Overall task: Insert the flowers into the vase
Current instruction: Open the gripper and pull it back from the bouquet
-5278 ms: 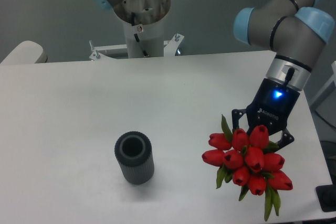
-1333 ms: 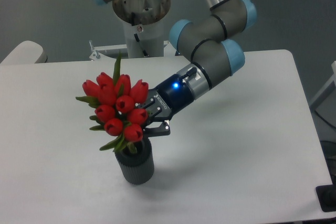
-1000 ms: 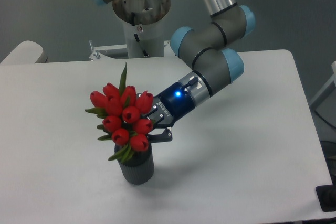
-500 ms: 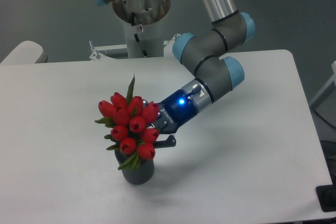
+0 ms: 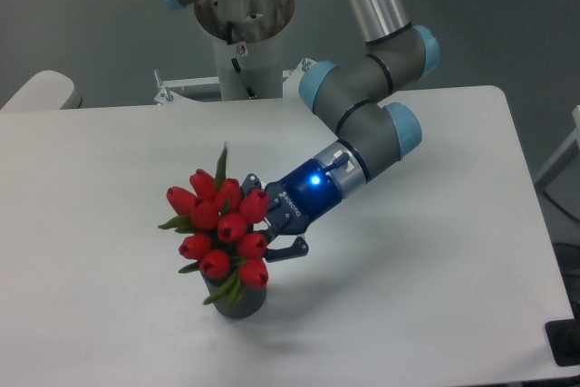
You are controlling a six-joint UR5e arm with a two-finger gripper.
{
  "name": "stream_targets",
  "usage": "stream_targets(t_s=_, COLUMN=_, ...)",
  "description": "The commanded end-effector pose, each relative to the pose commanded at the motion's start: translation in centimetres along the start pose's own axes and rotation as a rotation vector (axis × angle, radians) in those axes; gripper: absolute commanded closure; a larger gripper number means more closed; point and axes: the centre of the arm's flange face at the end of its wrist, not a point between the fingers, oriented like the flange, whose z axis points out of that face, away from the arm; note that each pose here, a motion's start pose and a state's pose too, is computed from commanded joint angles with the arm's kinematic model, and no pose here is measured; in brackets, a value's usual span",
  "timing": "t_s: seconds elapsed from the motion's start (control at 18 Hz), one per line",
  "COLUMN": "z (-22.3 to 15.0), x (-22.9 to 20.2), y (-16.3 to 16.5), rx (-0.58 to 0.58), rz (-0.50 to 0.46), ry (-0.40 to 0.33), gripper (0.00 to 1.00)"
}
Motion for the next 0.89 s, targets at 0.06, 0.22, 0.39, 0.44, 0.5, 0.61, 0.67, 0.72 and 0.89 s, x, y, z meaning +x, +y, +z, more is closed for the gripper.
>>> stream_targets(t_s=0.06, z=0.0, x=0.1, y=0.1, rx=0.000, rz=-0.003, ry=0.000, gripper=0.47)
stream_targets(t_s=0.22, z=0.0, x=0.0, y=0.2, rx=0.000, rz=-0.003, ry=0.000, gripper=0.24)
stream_targets(t_s=0.39, z=-0.2, x=-0.3, y=0.3, rx=0.001, rz=-0.005, ry=-0.004, gripper=0.00)
stream_targets(t_s=0.44, z=-0.6, x=-0.5, y=0.3, rx=0.001, rz=-0.006, ry=-0.010, gripper=0.00)
stream_targets(t_s=0.5, z=-0.7, x=-0.5, y=0.3, rx=0.000, rz=-0.004, ry=-0.012, gripper=0.00)
stream_targets(t_s=0.61, z=-1.2, x=-0.5, y=1.1, rx=-0.002, rz=0.010, ry=-0.021, gripper=0.00)
stream_targets(t_s=0.67, z=-1.8, x=-0.4, y=2.2, rx=-0.001, rz=0.049, ry=-0.031, gripper=0.00)
stream_targets(t_s=0.72, z=-2.0, x=-0.3, y=2.6, rx=-0.001, rz=0.070, ry=-0.034, gripper=0.00)
stream_targets(t_s=0.89, z=-2.9, x=-0.6, y=2.7, rx=0.000, rz=0.078, ry=-0.048, gripper=0.00)
